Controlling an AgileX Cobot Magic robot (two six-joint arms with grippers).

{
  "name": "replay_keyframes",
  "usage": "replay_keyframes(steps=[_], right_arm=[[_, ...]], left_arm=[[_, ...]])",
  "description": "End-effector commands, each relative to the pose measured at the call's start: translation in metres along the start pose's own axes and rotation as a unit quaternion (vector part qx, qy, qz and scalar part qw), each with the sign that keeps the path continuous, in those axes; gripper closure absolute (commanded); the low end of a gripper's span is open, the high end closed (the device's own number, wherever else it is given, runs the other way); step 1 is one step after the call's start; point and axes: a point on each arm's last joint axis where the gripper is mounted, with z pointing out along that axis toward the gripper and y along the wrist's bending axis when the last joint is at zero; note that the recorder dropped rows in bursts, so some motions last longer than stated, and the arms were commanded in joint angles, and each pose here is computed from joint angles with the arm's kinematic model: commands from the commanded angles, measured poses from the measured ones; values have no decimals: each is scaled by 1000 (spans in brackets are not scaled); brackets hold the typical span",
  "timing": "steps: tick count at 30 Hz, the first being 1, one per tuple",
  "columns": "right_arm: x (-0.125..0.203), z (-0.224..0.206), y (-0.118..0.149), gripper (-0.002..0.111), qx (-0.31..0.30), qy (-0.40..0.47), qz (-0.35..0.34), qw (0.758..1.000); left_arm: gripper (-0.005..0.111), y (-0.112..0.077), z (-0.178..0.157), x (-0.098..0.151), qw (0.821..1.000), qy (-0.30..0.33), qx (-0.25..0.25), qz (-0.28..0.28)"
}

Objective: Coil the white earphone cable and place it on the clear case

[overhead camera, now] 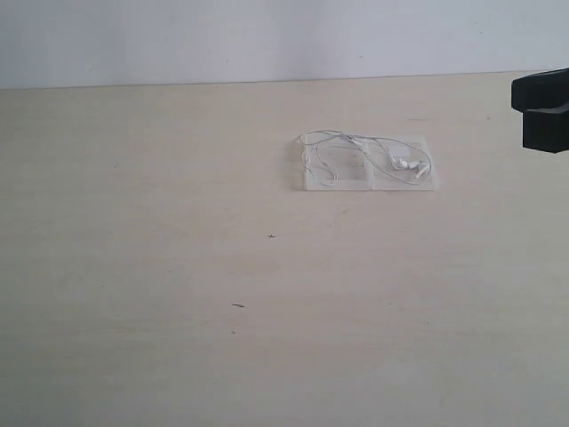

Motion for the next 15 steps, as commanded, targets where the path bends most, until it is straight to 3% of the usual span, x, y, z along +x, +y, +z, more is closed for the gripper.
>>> replay_keyframes(steps=[1,7,10,15], right_arm=[[0,0,-1,108,2,-5,4,1000],[1,0,-1,108,3,-4,3,1000],[1,0,-1,108,3,-4,3,1000],[1,0,-1,108,3,-4,3,1000]], left_arm=[[107,-1,-1,0,1000,-3,2,1],[107,8,1,29,999,31,-17,-13],[107,17,2,49,997,46,-51,-23],[107,24,1,58,995,44,-81,-34]])
